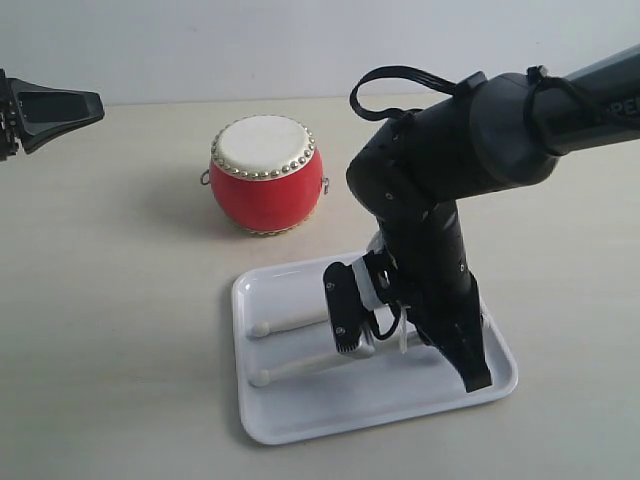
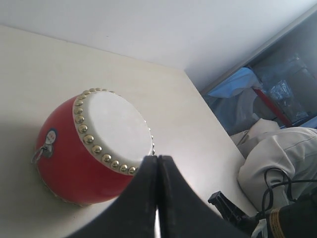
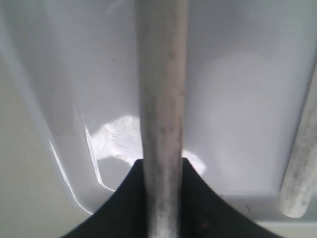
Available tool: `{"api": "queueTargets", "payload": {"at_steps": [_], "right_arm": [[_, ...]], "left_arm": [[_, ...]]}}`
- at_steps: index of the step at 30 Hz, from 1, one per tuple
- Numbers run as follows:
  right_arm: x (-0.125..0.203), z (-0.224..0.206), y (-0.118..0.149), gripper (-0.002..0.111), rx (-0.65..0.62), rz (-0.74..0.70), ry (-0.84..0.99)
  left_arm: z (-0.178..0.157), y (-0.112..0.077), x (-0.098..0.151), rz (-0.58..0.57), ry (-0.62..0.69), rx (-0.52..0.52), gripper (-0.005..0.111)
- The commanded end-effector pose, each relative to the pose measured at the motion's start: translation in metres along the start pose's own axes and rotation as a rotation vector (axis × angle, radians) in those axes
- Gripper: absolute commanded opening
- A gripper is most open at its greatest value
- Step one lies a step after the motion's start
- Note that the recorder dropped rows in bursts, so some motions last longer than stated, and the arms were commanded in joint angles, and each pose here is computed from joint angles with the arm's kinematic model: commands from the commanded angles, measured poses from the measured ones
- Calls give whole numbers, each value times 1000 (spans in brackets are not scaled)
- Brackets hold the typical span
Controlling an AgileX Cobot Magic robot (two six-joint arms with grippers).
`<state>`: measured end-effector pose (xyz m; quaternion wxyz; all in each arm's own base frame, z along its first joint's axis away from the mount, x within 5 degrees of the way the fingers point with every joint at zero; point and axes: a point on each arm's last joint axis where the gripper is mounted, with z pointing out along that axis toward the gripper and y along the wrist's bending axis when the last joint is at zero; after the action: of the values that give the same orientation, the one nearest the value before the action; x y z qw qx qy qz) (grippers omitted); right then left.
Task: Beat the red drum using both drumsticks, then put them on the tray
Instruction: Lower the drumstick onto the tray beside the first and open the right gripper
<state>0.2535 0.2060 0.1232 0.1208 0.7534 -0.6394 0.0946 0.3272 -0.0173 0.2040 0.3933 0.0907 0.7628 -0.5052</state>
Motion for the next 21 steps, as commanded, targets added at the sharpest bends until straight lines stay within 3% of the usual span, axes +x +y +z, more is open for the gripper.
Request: {"api": "queueTargets", "payload": {"at_steps": [1, 11, 21], "right_arm": [[-2, -3, 0, 18, 2, 13, -18], [-2, -3, 0, 50, 3, 12, -17], [7, -26, 2, 53, 66, 63, -55]], "left_arm": [[-1, -2, 0, 1, -1, 9, 0], [-1, -2, 0, 1, -1, 9, 0], [-1, -2, 0, 1, -1, 9, 0]]}}
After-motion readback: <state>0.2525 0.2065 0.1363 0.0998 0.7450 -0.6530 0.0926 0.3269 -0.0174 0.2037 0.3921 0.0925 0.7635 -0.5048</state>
